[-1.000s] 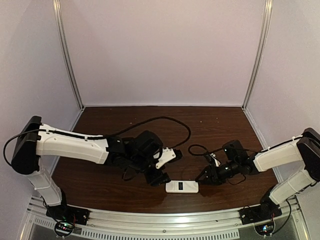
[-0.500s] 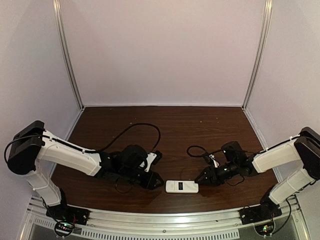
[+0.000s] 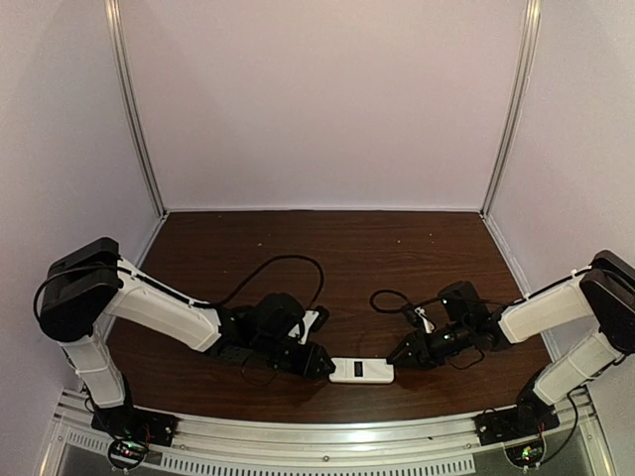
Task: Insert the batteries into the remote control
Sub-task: Adjust the remote control at the center of the board.
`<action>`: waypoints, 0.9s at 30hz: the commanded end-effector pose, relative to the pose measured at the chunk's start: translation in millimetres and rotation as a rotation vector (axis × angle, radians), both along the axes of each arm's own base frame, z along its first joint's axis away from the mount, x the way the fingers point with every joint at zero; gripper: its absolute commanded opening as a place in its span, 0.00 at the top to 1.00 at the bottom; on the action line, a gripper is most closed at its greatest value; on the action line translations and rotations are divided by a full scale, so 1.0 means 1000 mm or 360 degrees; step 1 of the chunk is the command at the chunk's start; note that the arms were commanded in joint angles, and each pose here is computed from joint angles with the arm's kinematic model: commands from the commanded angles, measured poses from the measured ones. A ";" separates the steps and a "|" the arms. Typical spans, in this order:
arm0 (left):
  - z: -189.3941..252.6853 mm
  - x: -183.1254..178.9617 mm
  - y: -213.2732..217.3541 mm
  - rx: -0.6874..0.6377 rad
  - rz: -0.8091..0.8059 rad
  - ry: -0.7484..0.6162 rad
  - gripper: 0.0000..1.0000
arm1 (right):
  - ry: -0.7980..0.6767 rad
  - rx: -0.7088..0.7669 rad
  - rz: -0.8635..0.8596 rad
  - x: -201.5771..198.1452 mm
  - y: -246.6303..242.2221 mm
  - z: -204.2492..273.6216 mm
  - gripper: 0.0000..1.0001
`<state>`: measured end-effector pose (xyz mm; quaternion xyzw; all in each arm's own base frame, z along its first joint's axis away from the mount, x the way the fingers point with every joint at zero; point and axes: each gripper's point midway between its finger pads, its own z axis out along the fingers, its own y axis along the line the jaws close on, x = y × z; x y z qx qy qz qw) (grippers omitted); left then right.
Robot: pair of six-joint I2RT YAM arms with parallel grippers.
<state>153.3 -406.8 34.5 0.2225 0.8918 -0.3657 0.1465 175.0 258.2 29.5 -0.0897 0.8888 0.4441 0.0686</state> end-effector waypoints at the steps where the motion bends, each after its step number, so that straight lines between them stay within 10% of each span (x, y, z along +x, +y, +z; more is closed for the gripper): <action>1: 0.005 0.005 -0.016 -0.0064 -0.0009 0.0017 0.65 | 0.0090 -0.0132 0.0000 -0.014 -0.012 -0.026 0.62; 19: -0.029 -0.011 -0.011 0.0175 -0.0109 0.0183 0.86 | 0.0119 -0.0117 0.0064 -0.017 -0.006 -0.033 0.77; 27: -0.034 -0.012 -0.005 0.0213 -0.0059 0.0208 0.85 | 0.0030 -0.0193 0.0048 -0.003 -0.016 -0.016 0.49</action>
